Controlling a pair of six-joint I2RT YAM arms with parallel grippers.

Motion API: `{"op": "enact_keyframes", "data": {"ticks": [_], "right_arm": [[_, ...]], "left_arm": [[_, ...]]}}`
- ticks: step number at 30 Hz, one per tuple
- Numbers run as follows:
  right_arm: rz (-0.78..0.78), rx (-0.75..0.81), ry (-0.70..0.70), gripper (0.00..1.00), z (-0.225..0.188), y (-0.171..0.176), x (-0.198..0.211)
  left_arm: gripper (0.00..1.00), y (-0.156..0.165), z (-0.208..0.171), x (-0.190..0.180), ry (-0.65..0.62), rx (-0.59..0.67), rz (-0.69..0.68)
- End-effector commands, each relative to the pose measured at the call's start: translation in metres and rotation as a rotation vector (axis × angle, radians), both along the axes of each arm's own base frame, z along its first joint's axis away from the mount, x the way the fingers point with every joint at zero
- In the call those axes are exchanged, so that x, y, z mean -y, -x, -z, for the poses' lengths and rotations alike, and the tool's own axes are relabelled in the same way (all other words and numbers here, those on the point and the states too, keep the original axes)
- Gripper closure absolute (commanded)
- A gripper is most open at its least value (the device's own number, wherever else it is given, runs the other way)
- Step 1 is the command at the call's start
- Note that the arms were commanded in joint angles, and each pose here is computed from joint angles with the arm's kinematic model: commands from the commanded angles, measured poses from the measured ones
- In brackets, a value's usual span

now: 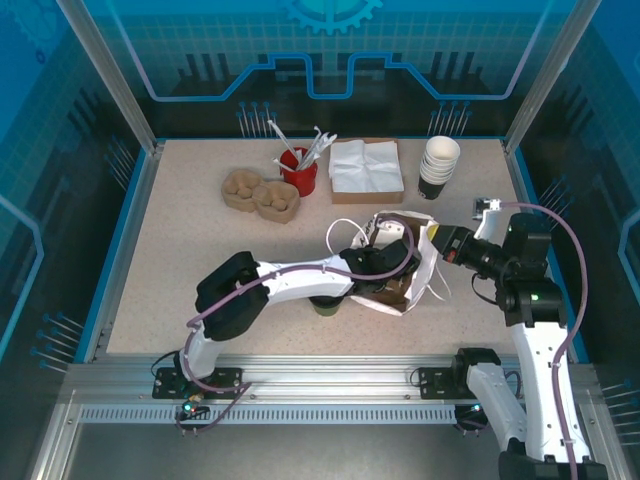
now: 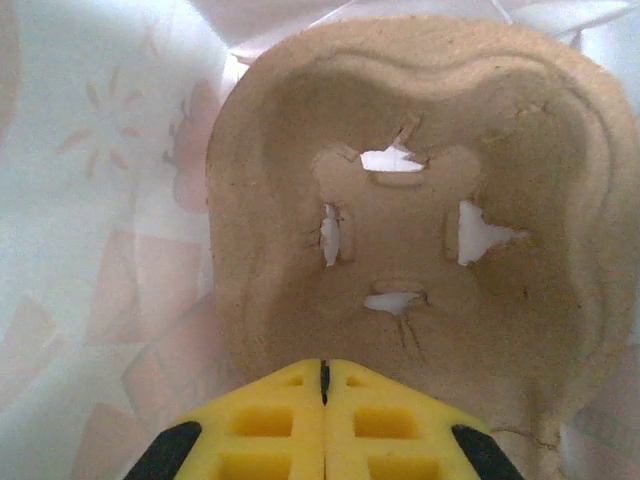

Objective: Pack the takeout coffee

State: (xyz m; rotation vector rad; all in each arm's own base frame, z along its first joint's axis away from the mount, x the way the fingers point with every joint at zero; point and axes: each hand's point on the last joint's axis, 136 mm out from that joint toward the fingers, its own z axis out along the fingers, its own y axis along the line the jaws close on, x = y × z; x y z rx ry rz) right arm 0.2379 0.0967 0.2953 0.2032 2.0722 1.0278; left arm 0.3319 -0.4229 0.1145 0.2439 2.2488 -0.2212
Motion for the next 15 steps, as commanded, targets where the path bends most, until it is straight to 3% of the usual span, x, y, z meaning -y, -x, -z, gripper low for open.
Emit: {"op": "enact_keyframes", "data": {"ticks": [1, 15], "right_arm": [[-0.037, -0.005, -0.036, 1.00, -0.010, 0.003, -0.008], [-0.063, 0.003, -0.072, 1.00, -0.018, -0.001, -0.013]], "left_arm": [[0.92, -0.006, 0.016, 0.003, 0.020, -0.047, -0.007], [0.91, -0.007, 0.053, 0.008, 0.054, -0.153, 0.023]]}}
